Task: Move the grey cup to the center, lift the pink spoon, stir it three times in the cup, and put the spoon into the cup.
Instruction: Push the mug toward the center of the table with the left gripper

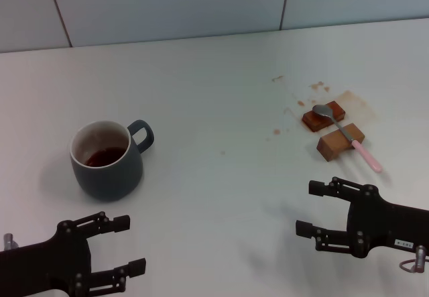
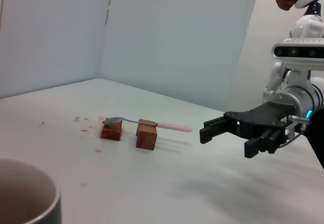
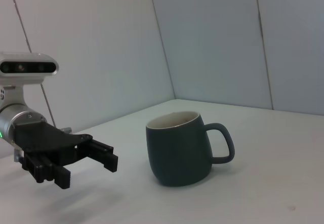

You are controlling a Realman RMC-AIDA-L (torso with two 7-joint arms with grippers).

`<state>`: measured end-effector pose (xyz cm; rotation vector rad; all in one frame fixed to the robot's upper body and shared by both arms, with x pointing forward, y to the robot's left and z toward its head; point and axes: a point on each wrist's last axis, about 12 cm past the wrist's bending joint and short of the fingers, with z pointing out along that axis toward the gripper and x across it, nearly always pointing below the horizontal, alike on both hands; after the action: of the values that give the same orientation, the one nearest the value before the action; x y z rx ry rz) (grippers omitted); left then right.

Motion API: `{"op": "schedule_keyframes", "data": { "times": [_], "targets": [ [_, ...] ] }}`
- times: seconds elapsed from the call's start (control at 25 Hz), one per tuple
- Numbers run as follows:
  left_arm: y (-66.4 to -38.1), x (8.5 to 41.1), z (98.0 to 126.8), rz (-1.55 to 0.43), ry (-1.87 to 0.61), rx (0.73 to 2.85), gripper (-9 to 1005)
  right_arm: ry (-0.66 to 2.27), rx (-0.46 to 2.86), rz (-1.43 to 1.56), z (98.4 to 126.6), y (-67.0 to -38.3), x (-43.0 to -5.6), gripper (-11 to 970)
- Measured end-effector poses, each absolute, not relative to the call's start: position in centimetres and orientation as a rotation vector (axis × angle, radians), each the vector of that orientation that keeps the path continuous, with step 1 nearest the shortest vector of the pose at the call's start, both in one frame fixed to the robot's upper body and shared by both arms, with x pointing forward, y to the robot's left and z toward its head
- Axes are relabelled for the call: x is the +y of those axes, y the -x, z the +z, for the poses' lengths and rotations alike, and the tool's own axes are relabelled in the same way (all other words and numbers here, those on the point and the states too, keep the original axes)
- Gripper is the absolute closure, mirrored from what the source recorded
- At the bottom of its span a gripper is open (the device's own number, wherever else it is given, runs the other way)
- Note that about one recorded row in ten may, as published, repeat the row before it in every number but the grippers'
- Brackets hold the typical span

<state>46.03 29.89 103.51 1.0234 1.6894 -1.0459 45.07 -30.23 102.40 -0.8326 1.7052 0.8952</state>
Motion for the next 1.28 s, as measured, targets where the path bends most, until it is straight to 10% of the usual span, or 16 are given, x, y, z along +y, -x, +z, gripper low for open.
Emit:
{"op": "schedule_keyframes", "data": {
  "times": [0.88,1.28],
  "targets": [
    [-46.05,29.58,102.97,-0.991,-0.948,1.694,200,0.831,1.703,0.891,102.44,-45.10,-30.31,139],
    [-45.79,29.47,102.84,-0.984,-0.928,1.680,588,0.834,1.701,0.886,102.50,-45.24,-30.32,140]
  ]
}}
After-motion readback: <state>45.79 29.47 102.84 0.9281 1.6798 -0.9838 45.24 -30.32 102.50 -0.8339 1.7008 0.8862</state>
